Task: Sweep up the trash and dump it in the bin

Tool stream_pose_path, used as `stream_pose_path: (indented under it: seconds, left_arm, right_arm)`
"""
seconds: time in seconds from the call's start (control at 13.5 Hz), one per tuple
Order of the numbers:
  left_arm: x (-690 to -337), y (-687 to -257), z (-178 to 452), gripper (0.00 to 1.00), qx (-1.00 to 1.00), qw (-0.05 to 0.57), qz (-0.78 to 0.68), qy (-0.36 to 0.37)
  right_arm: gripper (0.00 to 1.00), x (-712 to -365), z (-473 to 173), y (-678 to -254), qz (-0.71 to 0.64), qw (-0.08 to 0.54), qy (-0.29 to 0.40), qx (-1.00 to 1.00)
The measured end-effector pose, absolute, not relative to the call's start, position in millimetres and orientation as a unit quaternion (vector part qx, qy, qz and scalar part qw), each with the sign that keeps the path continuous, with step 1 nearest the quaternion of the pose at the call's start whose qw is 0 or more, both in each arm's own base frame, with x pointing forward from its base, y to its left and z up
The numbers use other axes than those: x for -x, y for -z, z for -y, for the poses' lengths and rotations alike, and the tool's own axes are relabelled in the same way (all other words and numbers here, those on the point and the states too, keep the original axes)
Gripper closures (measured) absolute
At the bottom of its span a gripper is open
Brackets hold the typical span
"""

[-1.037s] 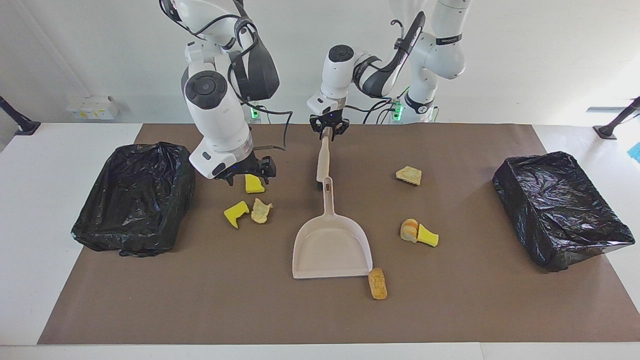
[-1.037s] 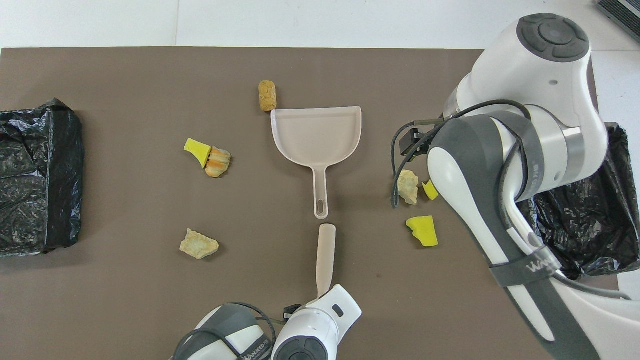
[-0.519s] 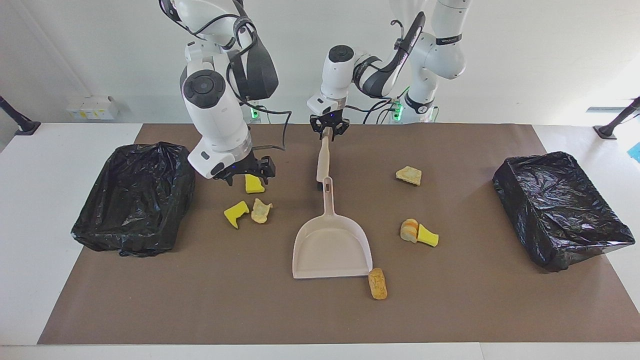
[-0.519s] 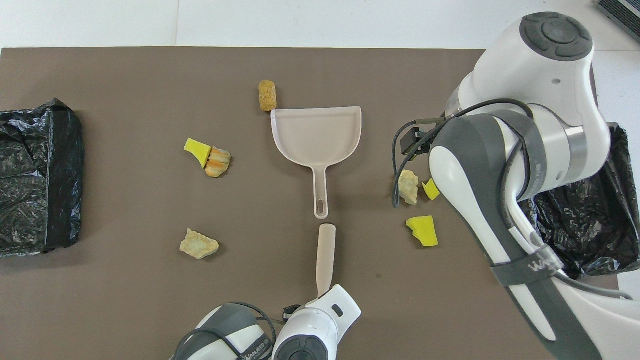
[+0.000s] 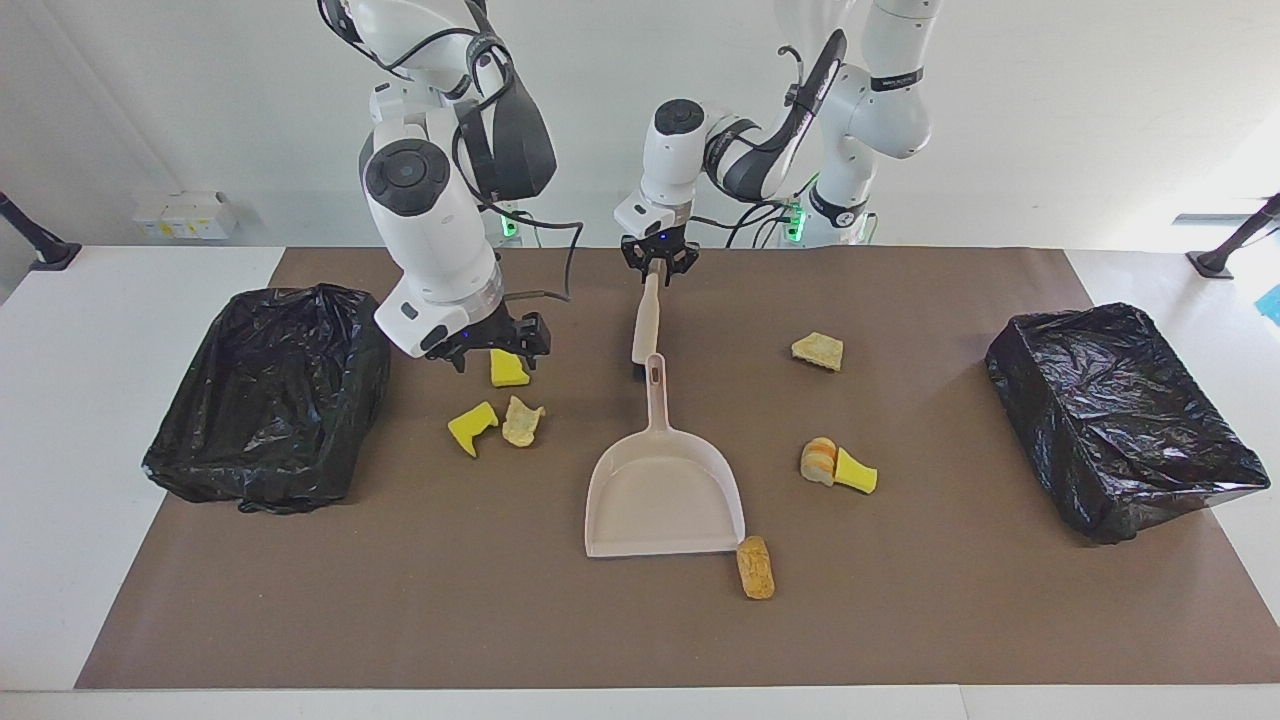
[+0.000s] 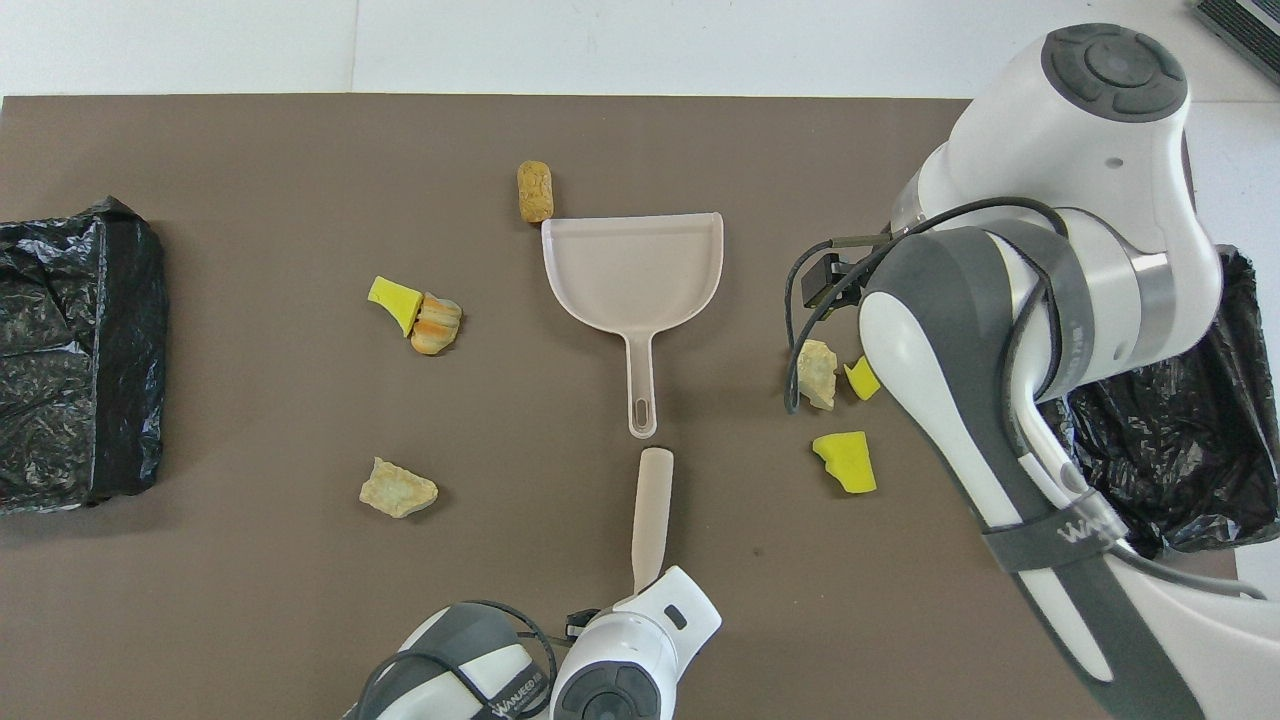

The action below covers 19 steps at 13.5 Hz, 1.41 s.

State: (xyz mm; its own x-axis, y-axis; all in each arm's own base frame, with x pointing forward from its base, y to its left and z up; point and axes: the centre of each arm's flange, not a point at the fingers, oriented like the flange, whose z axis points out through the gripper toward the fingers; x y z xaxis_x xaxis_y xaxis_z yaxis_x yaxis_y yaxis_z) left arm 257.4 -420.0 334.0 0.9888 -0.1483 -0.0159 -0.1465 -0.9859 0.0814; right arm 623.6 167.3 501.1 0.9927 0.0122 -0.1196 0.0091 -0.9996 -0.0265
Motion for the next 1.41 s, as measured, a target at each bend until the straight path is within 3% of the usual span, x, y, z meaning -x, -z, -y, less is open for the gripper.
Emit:
stream_pose_path:
  seconds: [0.15,0.3,0.59,1.04,1.41]
  left_arm:
    - [-259,-337,422,0.58,-0.996,0.043,0.073,0.009]
    - [-261,-340,423,0.74,-0.996,0.045,0.071,0.007]
    - [-278,-347,414,0.74,-0.998,0.036,0.054,0.016]
    - [-347,-411,372,0.74,-0.999,0.005,0.01,0.051]
    - [-426,-439,289,0.74,-1.0,-0.007,-0.006,0.028]
  right_arm:
    - [0.0,-624,-167,-501,0.005,0.013,-0.06,0.998]
    - [0.0,-624,-167,-501,0.005,0.013,-0.06,0.998]
    - [0.0,-624,-167,-501,0.005,0.013,-0.06,0.998]
    - [0.0,-623,-170,-501,0.007,0.013,-0.06,0.998]
    - [0.0,-613,-252,-463,0.012,0.005,-0.061,0.998]
